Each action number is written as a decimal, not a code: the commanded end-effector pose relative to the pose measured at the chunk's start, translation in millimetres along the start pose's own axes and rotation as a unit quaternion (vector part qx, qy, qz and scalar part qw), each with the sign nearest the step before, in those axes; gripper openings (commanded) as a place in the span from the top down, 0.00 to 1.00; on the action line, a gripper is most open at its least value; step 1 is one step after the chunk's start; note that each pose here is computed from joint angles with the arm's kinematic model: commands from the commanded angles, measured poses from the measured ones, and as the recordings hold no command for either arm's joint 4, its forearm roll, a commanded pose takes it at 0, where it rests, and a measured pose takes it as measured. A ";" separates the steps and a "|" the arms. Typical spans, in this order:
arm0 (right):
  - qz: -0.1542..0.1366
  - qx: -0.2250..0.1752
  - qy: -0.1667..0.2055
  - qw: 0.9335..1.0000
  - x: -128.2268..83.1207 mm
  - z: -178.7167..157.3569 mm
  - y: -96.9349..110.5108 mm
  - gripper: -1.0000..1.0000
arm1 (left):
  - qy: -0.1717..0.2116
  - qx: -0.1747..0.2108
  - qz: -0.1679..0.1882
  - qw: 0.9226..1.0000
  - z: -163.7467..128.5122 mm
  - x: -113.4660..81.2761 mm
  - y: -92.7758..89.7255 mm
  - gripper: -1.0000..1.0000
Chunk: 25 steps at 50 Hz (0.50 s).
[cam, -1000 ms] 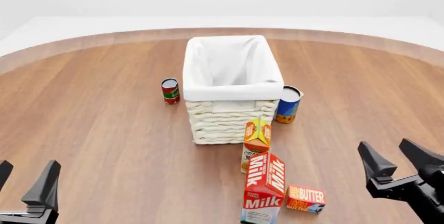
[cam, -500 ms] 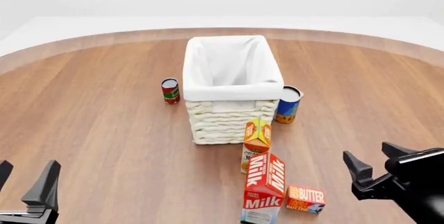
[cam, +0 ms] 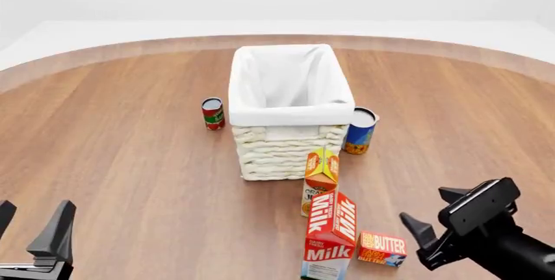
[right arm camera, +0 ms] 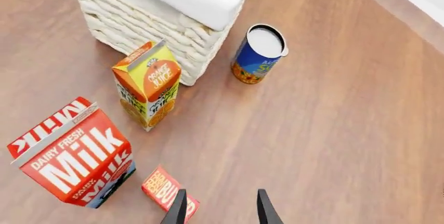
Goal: Pick up the butter and put it in the basket.
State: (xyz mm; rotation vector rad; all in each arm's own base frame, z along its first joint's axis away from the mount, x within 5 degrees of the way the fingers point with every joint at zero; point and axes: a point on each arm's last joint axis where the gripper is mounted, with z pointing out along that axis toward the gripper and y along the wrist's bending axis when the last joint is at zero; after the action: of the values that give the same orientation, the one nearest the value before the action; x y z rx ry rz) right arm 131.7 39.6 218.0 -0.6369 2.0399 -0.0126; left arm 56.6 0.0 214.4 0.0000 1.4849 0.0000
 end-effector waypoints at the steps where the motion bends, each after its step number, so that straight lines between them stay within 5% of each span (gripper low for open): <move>1: -0.043 -0.017 0.036 0.998 -1.9 12.8 0.9 0.00 | 0.000 0.000 0.000 1.000 0.0 0.0 0.0 0.00; 17: -0.093 -0.018 0.081 0.992 -16.6 16.4 -12.3 0.00 | 0.000 0.000 0.000 1.000 0.0 0.0 0.0 0.00; 25: -0.120 -0.048 0.093 0.987 -11.3 9.2 -1.8 0.00 | 0.000 0.000 0.000 1.000 0.0 0.0 0.0 0.00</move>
State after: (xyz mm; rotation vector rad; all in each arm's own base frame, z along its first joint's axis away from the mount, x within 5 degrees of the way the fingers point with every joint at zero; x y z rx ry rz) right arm 148.0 43.0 222.4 -0.8765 2.1231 -0.1124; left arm 56.6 0.0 214.4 0.0000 1.4849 0.0000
